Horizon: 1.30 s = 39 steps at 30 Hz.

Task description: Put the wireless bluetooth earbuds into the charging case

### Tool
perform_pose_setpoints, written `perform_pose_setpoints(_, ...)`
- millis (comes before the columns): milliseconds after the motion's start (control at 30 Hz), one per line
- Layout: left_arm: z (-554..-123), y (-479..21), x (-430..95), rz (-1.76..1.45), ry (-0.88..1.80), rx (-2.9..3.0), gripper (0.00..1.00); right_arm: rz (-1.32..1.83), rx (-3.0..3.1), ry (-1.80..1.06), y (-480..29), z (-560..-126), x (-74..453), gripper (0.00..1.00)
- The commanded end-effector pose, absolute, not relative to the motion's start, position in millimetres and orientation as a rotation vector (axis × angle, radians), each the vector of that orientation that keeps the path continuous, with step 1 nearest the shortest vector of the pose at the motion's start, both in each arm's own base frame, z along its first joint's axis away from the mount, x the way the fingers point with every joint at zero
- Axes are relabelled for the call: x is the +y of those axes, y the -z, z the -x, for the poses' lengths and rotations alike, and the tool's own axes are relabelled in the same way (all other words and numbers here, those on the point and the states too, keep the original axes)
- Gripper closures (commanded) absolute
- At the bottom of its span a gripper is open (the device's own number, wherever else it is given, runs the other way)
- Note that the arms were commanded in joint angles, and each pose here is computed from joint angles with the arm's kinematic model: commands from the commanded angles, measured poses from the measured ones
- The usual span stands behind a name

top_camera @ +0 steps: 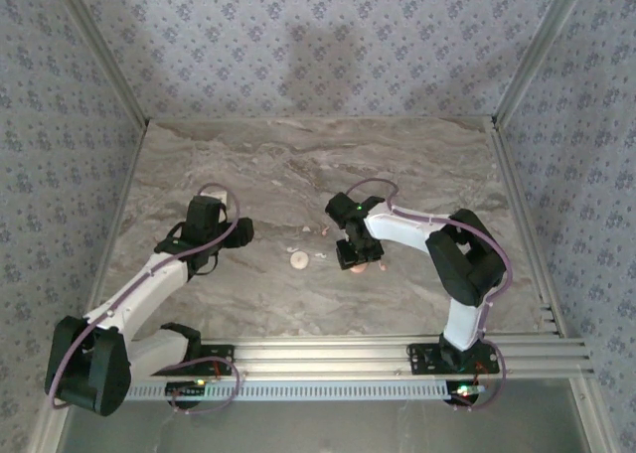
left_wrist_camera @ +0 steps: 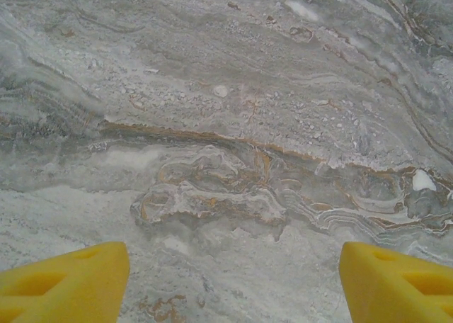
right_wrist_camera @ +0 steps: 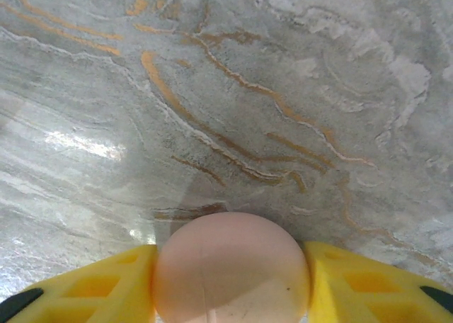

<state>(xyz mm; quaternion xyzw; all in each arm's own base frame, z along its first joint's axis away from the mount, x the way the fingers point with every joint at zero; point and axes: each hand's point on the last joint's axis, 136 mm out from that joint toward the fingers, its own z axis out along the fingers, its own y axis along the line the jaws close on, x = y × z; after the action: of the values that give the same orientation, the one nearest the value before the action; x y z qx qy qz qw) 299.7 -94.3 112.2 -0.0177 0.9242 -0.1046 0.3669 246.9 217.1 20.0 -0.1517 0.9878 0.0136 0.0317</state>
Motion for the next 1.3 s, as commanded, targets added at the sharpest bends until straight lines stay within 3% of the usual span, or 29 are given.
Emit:
perform_pose_setpoints(0, -298, -119, -94, 0.047, 0.274, 2.341, 0.23, 0.473, 3.057, -0.033, -20, -243, 216, 0.53)
perform_pose_setpoints(167, -299, -132, -107, -0.024, 0.363, 2.252, 0.25, 0.406, 2.956, -0.221, -40, -250, 230, 0.53)
perform_pose_setpoints(300, -301, -151, -128, -0.107, 0.48, 2.086, 0.28, 0.278, 2.724, -0.645, -75, -272, 265, 0.53)
perform_pose_setpoints(567, -288, -189, -177, -0.374, 0.56, 1.687, 0.33, 0.017, 2.239, -1.229, -167, -299, 299, 0.52)
perform_pose_setpoints(667, -283, -194, -198, -0.493, 0.57, 1.637, 0.37, -0.056, 2.136, -1.314, -185, -305, 301, 0.52)
perform_pose_setpoints(967, -249, -205, -250, -0.766, 0.609, 1.425, 0.38, -0.098, 1.959, -1.46, -228, -307, 311, 0.51)
perform_pose_setpoints(1267, -247, -221, -254, -0.723, 0.605, 1.379, 0.38, -0.076, 1.971, -1.489, -227, -291, 321, 0.51)
